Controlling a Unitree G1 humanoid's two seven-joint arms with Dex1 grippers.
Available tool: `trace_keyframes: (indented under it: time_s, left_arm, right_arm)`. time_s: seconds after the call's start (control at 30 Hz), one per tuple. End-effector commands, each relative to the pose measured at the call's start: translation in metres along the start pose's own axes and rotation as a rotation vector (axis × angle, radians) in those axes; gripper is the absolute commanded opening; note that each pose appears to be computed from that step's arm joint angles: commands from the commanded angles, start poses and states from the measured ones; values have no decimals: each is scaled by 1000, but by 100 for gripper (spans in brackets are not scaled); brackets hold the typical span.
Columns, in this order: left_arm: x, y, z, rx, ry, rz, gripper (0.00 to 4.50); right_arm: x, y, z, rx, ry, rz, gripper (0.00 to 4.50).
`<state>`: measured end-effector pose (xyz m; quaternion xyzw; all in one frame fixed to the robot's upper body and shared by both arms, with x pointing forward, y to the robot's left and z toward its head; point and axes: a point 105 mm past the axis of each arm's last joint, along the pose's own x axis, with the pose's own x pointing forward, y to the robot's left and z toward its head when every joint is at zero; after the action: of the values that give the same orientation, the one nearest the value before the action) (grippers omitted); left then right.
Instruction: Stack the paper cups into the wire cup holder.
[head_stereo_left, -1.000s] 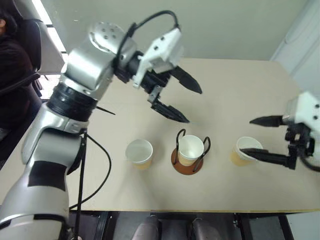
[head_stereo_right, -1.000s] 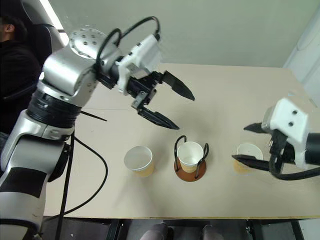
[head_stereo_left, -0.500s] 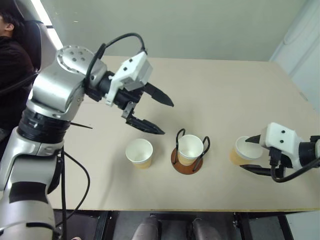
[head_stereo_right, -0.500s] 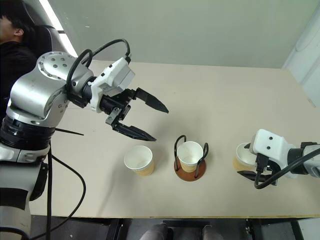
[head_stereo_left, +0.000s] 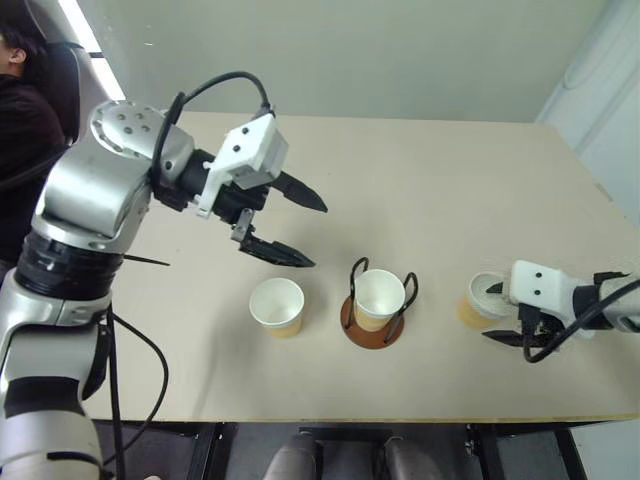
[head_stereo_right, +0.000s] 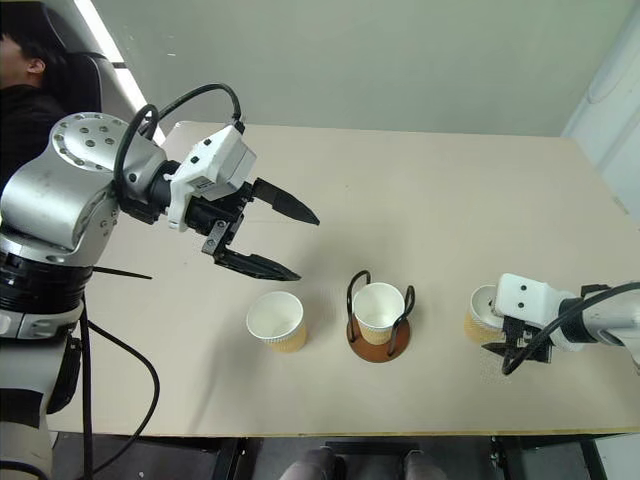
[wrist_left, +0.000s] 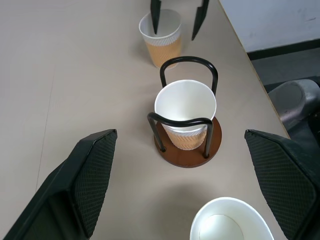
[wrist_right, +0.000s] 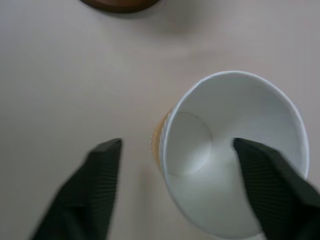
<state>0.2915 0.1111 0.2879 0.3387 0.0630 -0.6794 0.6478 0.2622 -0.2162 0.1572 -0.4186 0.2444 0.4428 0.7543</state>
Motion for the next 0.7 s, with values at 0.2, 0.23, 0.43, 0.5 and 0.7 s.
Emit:
trace_keyframes:
  time_s: [0.2,0.23,0.43,0.5,0.7]
  left_arm:
    - [-16,-6,-6,-9,28,44,440]
    - [-17,-8,-9,-18,32,43,440]
    - [-21,-12,-23,-71,44,83,440]
    - [-20,-13,-27,-80,47,82,440]
    - [-18,-17,-31,-87,53,71,440]
  right_arm:
    - [-1,-7,14,-65,-36,-7,31]
    - [-2,-7,15,-68,-40,-12,3]
    - [-18,-12,31,-98,-65,-44,3]
    - [-32,-18,46,-125,-97,-71,3]
    - [-66,-27,96,-197,-221,-118,3]
